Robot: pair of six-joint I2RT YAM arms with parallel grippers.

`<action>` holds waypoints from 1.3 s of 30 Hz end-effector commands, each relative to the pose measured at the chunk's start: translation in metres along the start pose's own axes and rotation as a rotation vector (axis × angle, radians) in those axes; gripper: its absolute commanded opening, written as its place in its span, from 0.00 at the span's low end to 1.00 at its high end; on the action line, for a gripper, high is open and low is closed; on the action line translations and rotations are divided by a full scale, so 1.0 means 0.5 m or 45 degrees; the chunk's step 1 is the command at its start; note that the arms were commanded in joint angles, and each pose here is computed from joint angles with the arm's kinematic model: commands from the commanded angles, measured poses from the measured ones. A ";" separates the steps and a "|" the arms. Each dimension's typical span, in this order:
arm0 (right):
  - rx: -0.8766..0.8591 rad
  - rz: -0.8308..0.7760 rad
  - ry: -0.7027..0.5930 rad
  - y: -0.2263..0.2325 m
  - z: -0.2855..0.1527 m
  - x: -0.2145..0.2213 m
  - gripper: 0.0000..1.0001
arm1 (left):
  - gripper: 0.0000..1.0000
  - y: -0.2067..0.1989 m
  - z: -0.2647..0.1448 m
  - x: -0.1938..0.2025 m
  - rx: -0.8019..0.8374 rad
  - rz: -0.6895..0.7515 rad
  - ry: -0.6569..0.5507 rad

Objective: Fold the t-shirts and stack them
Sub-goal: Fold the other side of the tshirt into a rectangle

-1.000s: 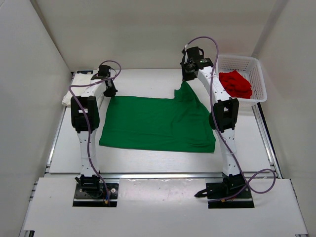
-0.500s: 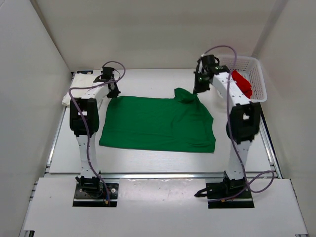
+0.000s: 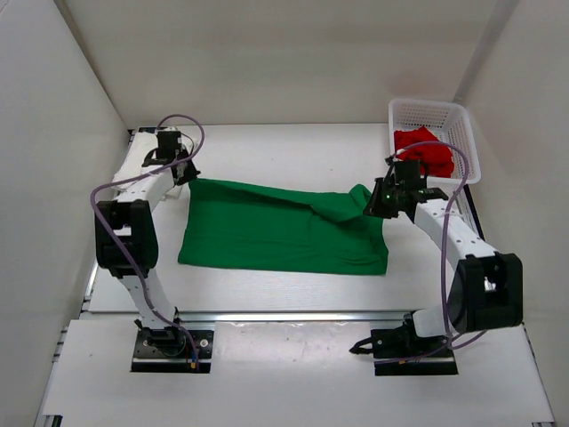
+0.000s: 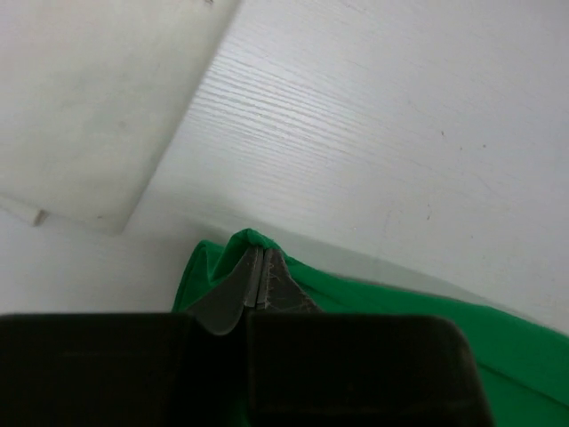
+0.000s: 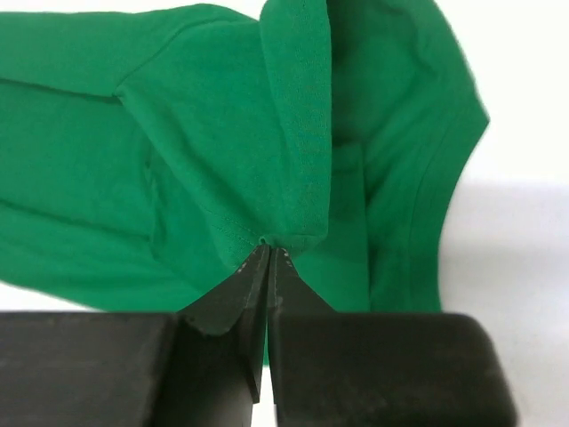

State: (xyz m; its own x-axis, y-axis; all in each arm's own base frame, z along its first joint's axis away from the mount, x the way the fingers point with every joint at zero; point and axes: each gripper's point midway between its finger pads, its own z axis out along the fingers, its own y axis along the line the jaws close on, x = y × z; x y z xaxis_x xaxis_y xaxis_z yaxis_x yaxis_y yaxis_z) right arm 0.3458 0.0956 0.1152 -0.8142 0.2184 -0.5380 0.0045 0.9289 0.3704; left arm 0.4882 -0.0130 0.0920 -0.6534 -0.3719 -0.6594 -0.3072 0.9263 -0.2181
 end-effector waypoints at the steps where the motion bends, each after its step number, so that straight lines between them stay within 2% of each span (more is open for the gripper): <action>1: -0.112 -0.013 -0.199 0.039 -0.052 -0.054 0.00 | 0.00 -0.014 -0.070 -0.059 0.086 -0.019 -0.146; 9: -0.207 -0.059 -0.273 0.082 -0.152 -0.025 0.00 | 0.00 -0.003 -0.148 -0.044 0.130 -0.039 -0.229; 12: -0.164 -0.033 -0.267 0.055 -0.156 0.005 0.00 | 0.00 0.013 -0.156 -0.023 0.105 -0.027 -0.221; 13: -0.151 -0.007 -0.218 0.041 -0.141 0.035 0.00 | 0.00 0.016 -0.159 -0.017 0.099 -0.018 -0.221; 16: -0.107 0.042 -0.134 0.006 -0.112 0.106 0.00 | 0.00 0.037 -0.151 0.044 0.080 -0.019 -0.151; 17: -0.077 0.066 -0.088 -0.008 -0.103 0.137 0.00 | 0.00 0.070 -0.138 0.057 0.034 -0.046 -0.122; 21: 0.057 0.105 -0.057 -0.054 -0.096 0.182 0.00 | 0.03 0.097 -0.105 0.116 -0.037 -0.008 0.045; 25: 0.115 0.153 0.002 -0.084 -0.090 0.237 0.00 | 0.18 0.098 -0.080 0.171 -0.026 -0.001 0.171; 29: 0.250 0.100 -0.057 -0.110 -0.103 0.218 0.00 | 0.57 0.097 -0.094 0.150 0.008 -0.071 0.121; 33: 0.216 0.097 -0.084 -0.103 -0.108 0.207 0.01 | 0.55 0.088 -0.142 0.103 0.091 -0.175 -0.021; 35: 0.197 0.062 -0.075 -0.094 -0.108 0.208 0.09 | 0.51 0.080 -0.166 0.083 0.129 -0.187 -0.088; 37: 0.227 0.041 -0.107 -0.094 -0.116 0.196 0.23 | 0.46 0.042 -0.203 0.069 0.208 -0.174 -0.149; 39: 0.259 -0.023 -0.171 -0.078 -0.134 0.172 0.27 | 0.45 0.012 -0.224 0.070 0.260 -0.157 -0.187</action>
State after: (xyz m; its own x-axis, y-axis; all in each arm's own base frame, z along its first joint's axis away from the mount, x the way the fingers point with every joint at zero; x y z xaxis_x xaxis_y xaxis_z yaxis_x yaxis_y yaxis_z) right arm 0.2167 0.0595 0.0691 -0.8083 0.2657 -0.5255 0.1496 0.9558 0.2532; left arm 0.3811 0.0001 0.1115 -0.5754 -0.4846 -0.6589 -0.3289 0.8747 -0.3560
